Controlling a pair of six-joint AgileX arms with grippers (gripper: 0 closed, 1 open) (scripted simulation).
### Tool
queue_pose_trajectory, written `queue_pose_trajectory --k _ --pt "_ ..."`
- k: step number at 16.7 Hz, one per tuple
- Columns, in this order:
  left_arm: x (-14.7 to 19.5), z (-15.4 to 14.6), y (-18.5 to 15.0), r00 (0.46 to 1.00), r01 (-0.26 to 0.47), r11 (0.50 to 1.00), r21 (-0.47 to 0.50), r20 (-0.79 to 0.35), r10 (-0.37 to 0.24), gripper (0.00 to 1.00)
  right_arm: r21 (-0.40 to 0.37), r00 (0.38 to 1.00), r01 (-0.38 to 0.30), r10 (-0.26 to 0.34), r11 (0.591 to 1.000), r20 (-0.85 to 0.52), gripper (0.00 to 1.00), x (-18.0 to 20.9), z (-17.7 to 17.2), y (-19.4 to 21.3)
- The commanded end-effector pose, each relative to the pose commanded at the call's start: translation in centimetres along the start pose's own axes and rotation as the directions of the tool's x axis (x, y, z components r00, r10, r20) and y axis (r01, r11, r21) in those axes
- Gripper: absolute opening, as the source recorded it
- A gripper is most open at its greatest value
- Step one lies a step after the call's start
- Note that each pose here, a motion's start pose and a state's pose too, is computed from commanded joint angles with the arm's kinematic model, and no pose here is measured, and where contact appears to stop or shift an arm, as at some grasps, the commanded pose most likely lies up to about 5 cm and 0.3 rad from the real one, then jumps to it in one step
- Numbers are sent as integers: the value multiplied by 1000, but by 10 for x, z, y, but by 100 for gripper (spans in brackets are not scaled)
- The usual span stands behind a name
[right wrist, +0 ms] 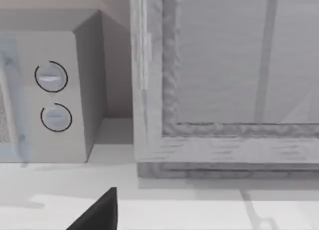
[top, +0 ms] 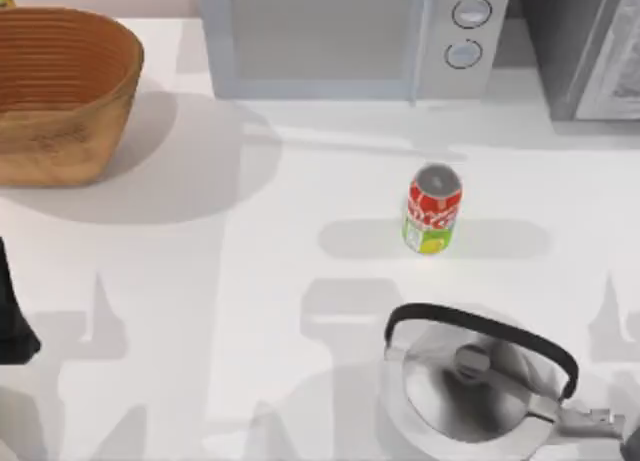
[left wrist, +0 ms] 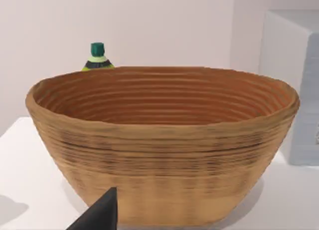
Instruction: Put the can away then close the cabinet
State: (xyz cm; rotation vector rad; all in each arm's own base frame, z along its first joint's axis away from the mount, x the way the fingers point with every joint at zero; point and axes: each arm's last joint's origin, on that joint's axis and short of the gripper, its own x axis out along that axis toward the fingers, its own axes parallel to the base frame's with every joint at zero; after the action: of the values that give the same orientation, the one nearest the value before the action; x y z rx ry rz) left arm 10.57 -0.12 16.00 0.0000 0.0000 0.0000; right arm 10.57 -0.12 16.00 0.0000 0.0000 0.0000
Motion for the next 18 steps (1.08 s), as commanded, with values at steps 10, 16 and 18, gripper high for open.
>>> queue_pose_trajectory --k 10,16,18 --pt "0 0 0 1000 0 1000 0 0 0 100 154 983 -155 167 976 -72 100 18 82 27" --pt "0 0 0 1000 0 1000 0 0 0 100 255 897 -170 257 952 -361 100 104 115 102" --pt "0 0 0 1000 0 1000 0 0 0 100 238 848 -134 236 962 -475 100 134 97 137"
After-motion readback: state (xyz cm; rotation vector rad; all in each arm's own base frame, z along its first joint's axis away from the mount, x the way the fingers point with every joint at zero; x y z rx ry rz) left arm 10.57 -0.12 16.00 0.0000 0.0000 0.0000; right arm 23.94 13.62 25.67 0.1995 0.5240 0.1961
